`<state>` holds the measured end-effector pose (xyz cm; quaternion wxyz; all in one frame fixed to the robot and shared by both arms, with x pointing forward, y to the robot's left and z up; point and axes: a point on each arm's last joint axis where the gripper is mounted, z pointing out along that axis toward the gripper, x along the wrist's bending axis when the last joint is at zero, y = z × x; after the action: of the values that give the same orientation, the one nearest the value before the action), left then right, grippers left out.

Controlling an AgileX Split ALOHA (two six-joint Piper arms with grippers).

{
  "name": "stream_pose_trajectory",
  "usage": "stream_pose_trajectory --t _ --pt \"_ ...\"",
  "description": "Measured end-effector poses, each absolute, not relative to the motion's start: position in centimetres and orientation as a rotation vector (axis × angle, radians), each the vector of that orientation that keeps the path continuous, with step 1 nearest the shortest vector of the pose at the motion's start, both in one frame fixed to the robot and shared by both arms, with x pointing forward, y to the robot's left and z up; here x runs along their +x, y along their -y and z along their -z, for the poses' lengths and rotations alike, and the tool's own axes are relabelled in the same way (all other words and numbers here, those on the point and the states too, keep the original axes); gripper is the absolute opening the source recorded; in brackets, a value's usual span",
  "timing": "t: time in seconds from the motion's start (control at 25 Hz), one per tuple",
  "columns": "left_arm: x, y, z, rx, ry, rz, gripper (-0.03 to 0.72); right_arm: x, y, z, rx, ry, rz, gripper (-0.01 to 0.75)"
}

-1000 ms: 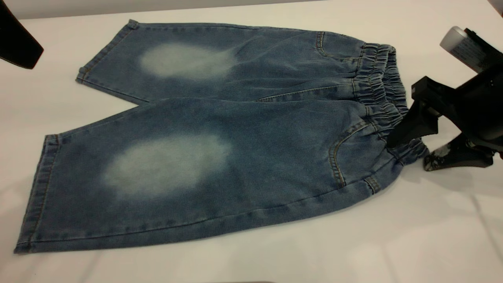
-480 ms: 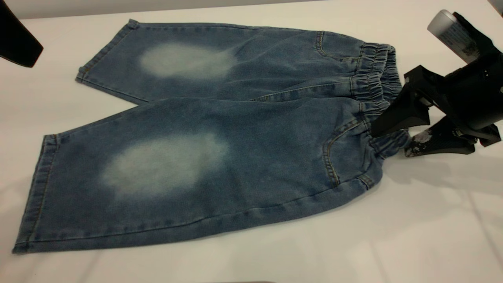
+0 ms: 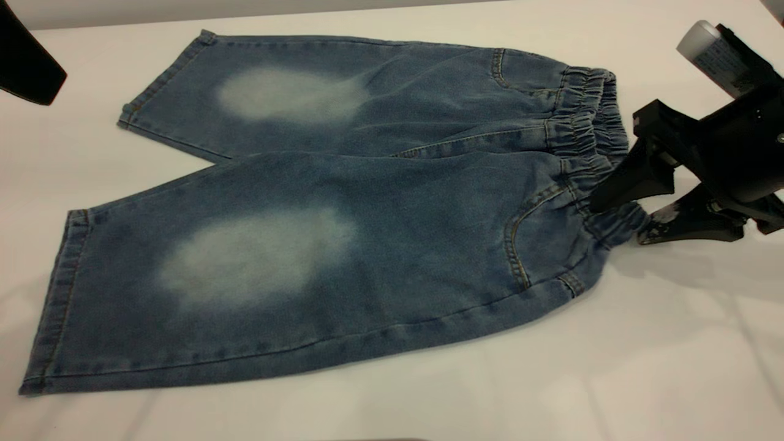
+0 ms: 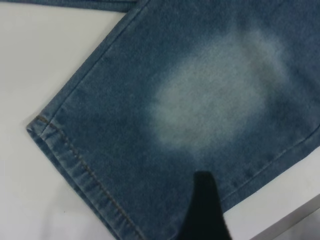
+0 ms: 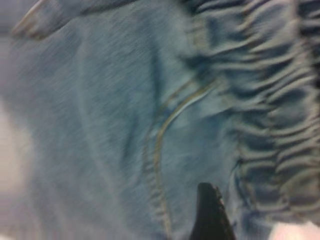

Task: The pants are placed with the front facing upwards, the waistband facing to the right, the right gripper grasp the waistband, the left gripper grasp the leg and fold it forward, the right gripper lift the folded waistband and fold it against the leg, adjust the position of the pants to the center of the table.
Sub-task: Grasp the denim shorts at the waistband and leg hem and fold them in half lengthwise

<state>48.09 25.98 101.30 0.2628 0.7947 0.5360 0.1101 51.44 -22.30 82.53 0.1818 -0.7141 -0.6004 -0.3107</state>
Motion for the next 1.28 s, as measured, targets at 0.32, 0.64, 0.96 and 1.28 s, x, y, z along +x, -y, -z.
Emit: stream_pose_trajectory --t 0.32,0.64,0.96,1.28 --pt "48.1 -26.0 -101.3 2.149 -1.45 -0.298 0.496 51.4 22.7 -81.5 -2.072 1.692 0.817 0.44" --pt "48.1 -26.0 -101.3 2.15 -1.45 -0.297 0.496 51.8 22.7 -81.6 -2.068 1.725 0.878 0.437" --pt "48.1 -26.0 -101.2 2.165 -1.444 -0.3 0.496 51.8 22.6 -81.7 -2.042 1.735 0.891 0.175" --pt "47.0 -27.2 -96.0 2.478 -1.44 -0.19 0.496 51.9 22.5 -81.7 -2.033 1.735 0.906 0.048"
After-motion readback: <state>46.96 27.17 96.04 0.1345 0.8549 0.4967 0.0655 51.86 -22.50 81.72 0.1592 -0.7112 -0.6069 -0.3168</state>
